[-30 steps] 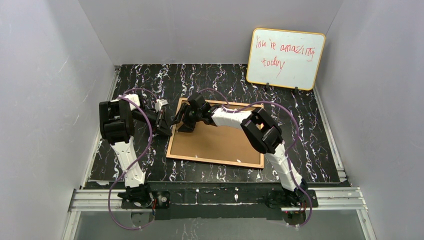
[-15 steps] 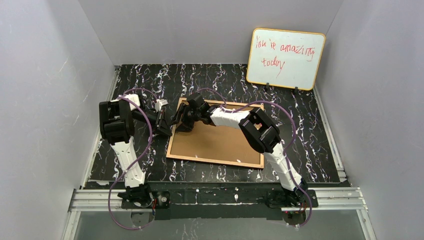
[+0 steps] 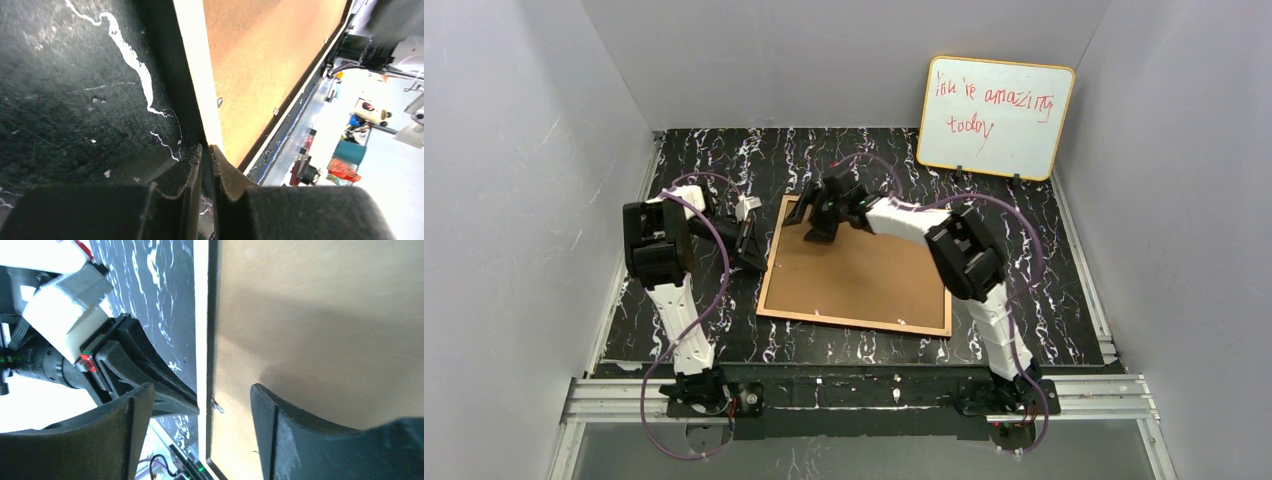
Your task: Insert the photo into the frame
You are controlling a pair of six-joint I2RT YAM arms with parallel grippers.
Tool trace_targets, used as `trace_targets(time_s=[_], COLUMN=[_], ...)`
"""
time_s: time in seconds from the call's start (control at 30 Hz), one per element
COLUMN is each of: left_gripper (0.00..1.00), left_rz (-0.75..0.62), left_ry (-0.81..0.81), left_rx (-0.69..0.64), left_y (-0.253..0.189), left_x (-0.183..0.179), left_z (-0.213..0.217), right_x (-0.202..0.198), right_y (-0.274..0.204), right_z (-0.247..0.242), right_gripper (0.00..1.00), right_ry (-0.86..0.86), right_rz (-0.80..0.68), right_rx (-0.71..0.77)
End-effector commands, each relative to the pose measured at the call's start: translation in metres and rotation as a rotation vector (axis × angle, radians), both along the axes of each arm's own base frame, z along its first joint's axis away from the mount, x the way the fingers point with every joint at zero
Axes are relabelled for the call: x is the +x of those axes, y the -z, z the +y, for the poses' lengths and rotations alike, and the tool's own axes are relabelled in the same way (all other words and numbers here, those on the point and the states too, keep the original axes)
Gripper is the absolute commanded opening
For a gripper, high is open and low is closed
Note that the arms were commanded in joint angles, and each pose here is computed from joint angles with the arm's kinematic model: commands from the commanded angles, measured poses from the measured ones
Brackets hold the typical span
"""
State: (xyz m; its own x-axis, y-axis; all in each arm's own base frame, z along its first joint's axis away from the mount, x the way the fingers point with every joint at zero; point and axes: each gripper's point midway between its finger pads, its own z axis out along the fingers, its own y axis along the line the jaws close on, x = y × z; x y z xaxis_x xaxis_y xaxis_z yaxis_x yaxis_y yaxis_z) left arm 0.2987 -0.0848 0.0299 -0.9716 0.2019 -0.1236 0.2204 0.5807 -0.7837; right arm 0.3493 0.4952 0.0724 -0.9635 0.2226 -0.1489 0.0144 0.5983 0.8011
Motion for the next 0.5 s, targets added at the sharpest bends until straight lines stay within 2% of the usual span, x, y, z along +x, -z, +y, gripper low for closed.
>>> trace_targets(time_s=[0.0, 0.13, 0.3, 0.4, 0.47], left_gripper=[0.1, 0.1, 0.1, 0.1, 0.1], left_rz=[-0.142, -0.165, -0.197, -0.21, -0.207], left_ry=[0.094, 0.129, 0.189, 0.244, 0.268], left_rx=[0.079, 0.123, 0.196, 0.252, 0.271], left_y=[-0.007, -0.008, 0.0, 0.008, 0.011], left_x=[0.013, 0.008, -0.005, -0.016, -0.023], left_z=[0.011, 0.018, 0.023, 0.026, 0.027], right_x=[0.044, 0.051, 0.034, 0.016, 0.004], right_y=[-0.074, -0.087, -0.075, -0.061, -0.048], right_z=[-0.076, -0.173, -0.315, -0.378, -0.401], right_gripper=[0.84, 0.91, 0.97, 0.99, 0.99], right_ry=[0.149, 0.323, 0.598, 0.718, 0.751], right_rz=[-0.207, -0.229, -0.201, -0.174, -0.14], right_rx=[-0.082, -0.191, -0.335, -0.417, -0.441])
